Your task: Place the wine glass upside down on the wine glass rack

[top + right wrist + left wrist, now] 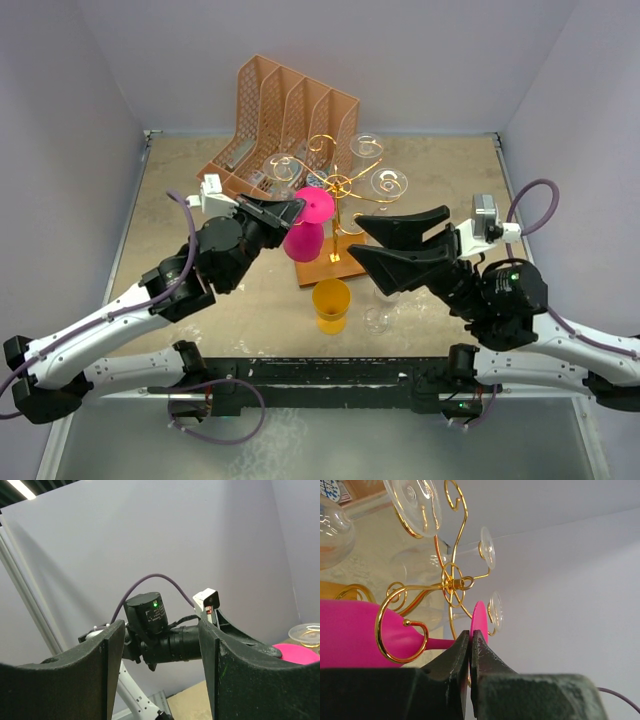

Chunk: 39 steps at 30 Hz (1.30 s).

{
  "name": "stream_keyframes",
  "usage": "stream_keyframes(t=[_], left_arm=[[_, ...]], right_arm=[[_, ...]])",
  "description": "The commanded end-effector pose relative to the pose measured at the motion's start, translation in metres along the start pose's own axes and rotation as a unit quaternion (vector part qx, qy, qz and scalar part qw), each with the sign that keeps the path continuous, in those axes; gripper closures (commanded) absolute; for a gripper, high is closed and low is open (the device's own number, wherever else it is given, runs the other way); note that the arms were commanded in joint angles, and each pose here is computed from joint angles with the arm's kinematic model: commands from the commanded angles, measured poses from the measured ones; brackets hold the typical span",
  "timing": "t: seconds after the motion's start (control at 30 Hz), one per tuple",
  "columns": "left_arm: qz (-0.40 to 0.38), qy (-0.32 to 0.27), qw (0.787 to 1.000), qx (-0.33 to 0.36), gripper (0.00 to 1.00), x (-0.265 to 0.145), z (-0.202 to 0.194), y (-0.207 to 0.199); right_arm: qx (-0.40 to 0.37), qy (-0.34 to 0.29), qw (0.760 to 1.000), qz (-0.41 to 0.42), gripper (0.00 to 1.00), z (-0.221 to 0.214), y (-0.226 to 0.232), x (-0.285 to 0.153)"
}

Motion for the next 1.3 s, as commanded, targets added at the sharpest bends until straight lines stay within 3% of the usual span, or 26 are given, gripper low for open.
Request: stream_keyframes(t=[0.0,0.23,0.53,1.27], left_arm=[[-0.029,-0.044,0.998,-0.026,1.0,0.003,0.016,-0.021],[-0.011,-0.077,0.997,-0.022,1.0,0.013,0.028,-0.011],[-0.014,-0.072,0.997,-0.036,1.0,0.021,0.037,-0.005],[0.001,-0.063,0.998,-0.03,1.0,-0.01,0.049,0.017]], right_arm=[[0.01,-0.021,1.0,0.008,0.38,0.009,0.005,0.005],[0.011,-0.017,1.0,0.008,0.38,0.006,0.005,0.006],[0.013,-0.015,1.0,0.004,0.38,0.005,0.003,0.006],[0.019,-0.007,1.0,-0.018,0.38,-0.006,-0.004,0.011]])
Point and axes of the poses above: each gripper's point midway between its finger pads, its own x axis out along the fingers, its own y axis along the line the jaws close on, z = x × y, the point moved 2 cm from there along -x, back along the fingers, and after that the axes turned 2 degrees about -x, right-handed, at the moved point
